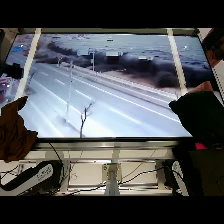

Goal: Fold the clothes and pants, and hang the long-sleeved shirts on hangers.

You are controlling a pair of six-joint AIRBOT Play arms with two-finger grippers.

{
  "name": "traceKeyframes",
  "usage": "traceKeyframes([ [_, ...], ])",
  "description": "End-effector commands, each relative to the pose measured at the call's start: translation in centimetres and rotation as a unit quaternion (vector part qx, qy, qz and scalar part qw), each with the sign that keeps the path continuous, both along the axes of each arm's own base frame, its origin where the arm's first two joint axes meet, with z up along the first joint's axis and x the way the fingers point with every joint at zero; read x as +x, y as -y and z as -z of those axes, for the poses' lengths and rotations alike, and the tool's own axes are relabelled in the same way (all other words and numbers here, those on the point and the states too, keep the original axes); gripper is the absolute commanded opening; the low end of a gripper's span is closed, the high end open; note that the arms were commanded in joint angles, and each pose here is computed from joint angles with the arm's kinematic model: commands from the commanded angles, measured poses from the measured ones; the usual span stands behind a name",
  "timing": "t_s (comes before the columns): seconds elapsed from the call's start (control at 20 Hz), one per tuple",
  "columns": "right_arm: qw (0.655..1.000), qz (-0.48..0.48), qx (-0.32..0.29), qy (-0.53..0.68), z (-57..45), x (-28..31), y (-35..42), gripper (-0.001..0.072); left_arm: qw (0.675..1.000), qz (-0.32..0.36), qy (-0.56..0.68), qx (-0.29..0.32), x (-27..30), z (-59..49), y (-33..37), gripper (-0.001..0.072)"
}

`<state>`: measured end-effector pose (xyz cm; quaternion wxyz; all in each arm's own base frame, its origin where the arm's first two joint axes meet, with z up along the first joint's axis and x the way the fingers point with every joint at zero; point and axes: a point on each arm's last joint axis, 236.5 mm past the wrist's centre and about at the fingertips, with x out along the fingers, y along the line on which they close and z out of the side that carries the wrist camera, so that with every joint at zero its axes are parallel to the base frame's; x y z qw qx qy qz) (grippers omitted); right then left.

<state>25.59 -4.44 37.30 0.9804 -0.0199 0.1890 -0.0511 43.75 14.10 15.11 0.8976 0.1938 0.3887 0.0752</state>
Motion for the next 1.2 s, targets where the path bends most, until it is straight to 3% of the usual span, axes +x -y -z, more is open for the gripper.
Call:
traceKeyframes([
  [0.0,1.000,0.000,0.000,0.000,0.0,0.0,0.0,0.0015,0.983,-0.164,-0.061,-0.059,-3.6,5.4,-7.2,0.0473],
  [0.05,1.000,0.000,0.000,0.000,0.0,0.0,0.0,0.0014,0.972,-0.205,-0.088,-0.081,-5.3,7.1,-8.7,0.0514],
  [0.15,1.000,0.000,0.000,0.000,0.0,0.0,0.0,0.0014,0.944,-0.268,-0.159,-0.112,-9.4,10.7,-11.2,0.0683],
  [0.2,1.000,0.000,0.000,0.000,0.0,0.0,0.0,0.0014,0.929,-0.291,-0.191,-0.125,-11.3,12.1,-12.0,0.0712],
  [0.4,1.000,0.000,0.000,0.000,0.0,0.0,0.0,0.0014,0.889,-0.342,-0.262,-0.154,-15.7,15.7,-14.0,0.0712],
  [0.85,1.000,0.000,0.000,0.000,0.0,0.0,0.0,0.0014,0.854,-0.374,-0.316,-0.177,-18.5,21.3,-16.4,0.0707],
  [0.95,1.000,0.000,0.000,0.000,0.0,0.0,0.0,0.0014,0.855,-0.376,-0.310,-0.177,-18.3,22.0,-17.1,0.0637],
  [1.05,1.000,0.000,0.000,0.000,0.0,0.0,0.0,0.0015,0.857,-0.377,-0.304,-0.176,-18.1,22.5,-17.6,0.0625],
  [1.1,1.000,0.000,0.000,0.000,0.0,0.0,0.0,0.0014,0.856,-0.377,-0.307,-0.177,-18.2,22.8,-17.6,0.0536],
  [1.15,1.000,0.000,0.000,0.000,0.0,0.0,0.0,0.0014,0.854,-0.377,-0.312,-0.179,-18.4,22.9,-17.5,0.0266],
])
